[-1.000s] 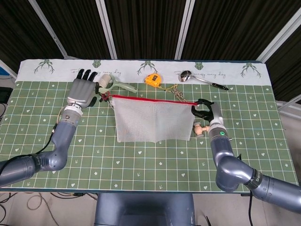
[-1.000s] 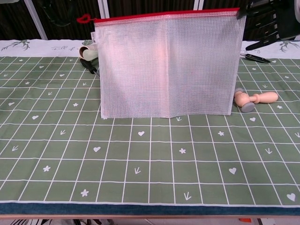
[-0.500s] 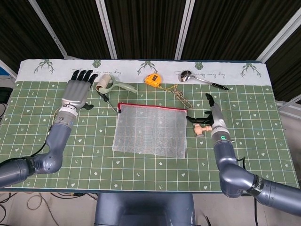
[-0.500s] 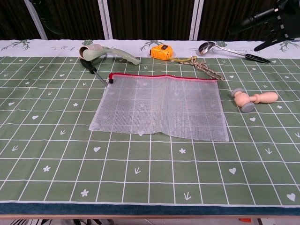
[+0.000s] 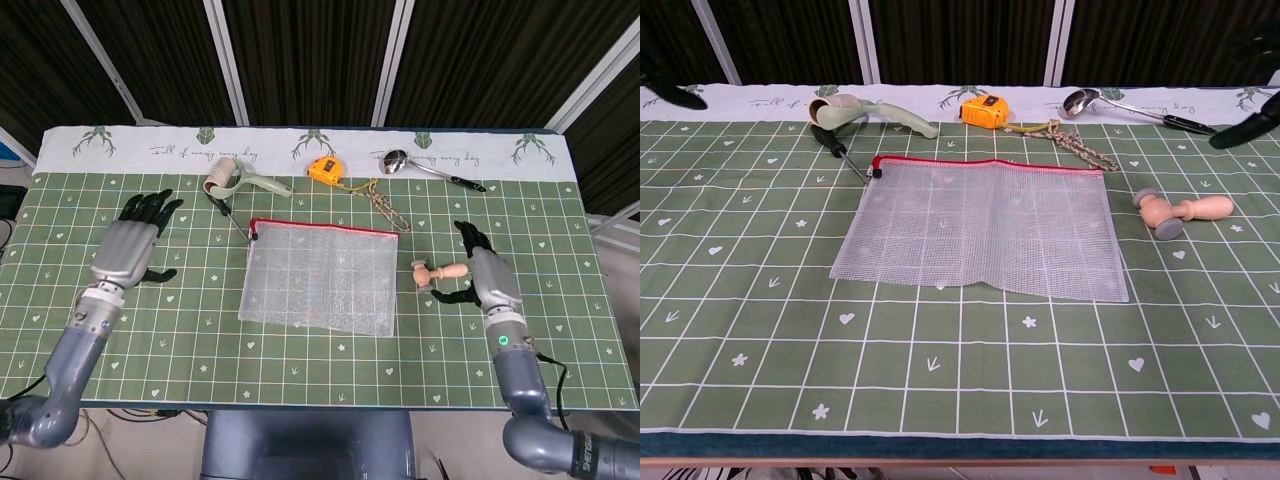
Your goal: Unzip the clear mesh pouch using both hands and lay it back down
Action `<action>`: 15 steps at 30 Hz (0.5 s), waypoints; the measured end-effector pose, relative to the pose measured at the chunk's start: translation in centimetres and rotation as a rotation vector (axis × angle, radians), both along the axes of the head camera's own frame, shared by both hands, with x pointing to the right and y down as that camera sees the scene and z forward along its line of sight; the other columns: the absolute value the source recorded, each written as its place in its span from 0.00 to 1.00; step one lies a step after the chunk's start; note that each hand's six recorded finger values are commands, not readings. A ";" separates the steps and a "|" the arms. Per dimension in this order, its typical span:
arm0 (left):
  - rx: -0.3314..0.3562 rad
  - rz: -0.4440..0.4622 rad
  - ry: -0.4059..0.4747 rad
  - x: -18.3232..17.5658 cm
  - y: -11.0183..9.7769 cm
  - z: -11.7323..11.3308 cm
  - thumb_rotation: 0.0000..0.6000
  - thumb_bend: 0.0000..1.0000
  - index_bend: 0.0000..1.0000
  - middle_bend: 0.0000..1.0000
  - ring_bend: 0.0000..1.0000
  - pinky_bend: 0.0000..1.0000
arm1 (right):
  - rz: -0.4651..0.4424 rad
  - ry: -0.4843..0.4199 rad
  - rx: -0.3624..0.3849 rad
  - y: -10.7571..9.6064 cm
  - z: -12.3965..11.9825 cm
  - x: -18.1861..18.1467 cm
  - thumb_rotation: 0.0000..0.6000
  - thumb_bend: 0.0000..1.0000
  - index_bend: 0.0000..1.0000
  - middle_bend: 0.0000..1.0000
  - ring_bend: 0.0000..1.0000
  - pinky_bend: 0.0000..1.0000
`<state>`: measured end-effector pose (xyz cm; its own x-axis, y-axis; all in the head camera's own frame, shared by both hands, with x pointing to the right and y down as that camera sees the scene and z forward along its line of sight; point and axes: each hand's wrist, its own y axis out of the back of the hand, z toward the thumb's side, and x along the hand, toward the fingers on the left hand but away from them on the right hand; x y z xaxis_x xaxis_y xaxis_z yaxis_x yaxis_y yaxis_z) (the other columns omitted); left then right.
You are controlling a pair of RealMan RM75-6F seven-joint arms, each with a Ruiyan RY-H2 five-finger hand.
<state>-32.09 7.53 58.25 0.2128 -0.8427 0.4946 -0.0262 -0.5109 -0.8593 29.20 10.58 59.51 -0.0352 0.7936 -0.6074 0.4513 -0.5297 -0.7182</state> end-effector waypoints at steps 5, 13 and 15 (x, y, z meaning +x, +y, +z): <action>0.021 0.013 0.000 -3.6 5.1 -1.3 1.00 0.03 0.00 0.00 0.00 0.00 | -0.158 0.105 0.076 3.3 -0.8 2.5 1.00 0.11 0.00 0.00 0.00 0.19; 0.039 -0.061 -0.030 -10.5 13.0 -3.3 1.00 0.02 0.00 0.00 0.00 0.00 | -0.292 0.278 0.163 9.8 -3.0 9.2 1.00 0.10 0.00 0.00 0.00 0.18; 0.040 -0.079 -0.043 -11.9 14.5 -3.5 1.00 0.02 0.00 0.00 0.00 0.00 | -0.305 0.315 0.189 10.7 -3.5 10.6 1.00 0.10 0.00 0.00 0.00 0.18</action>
<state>-43.97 22.01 54.73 0.1243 -0.8755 0.4670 -0.0277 -0.4735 -0.8803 39.80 21.30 56.03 0.0571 0.8919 -0.4487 0.0403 -0.4511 -0.8915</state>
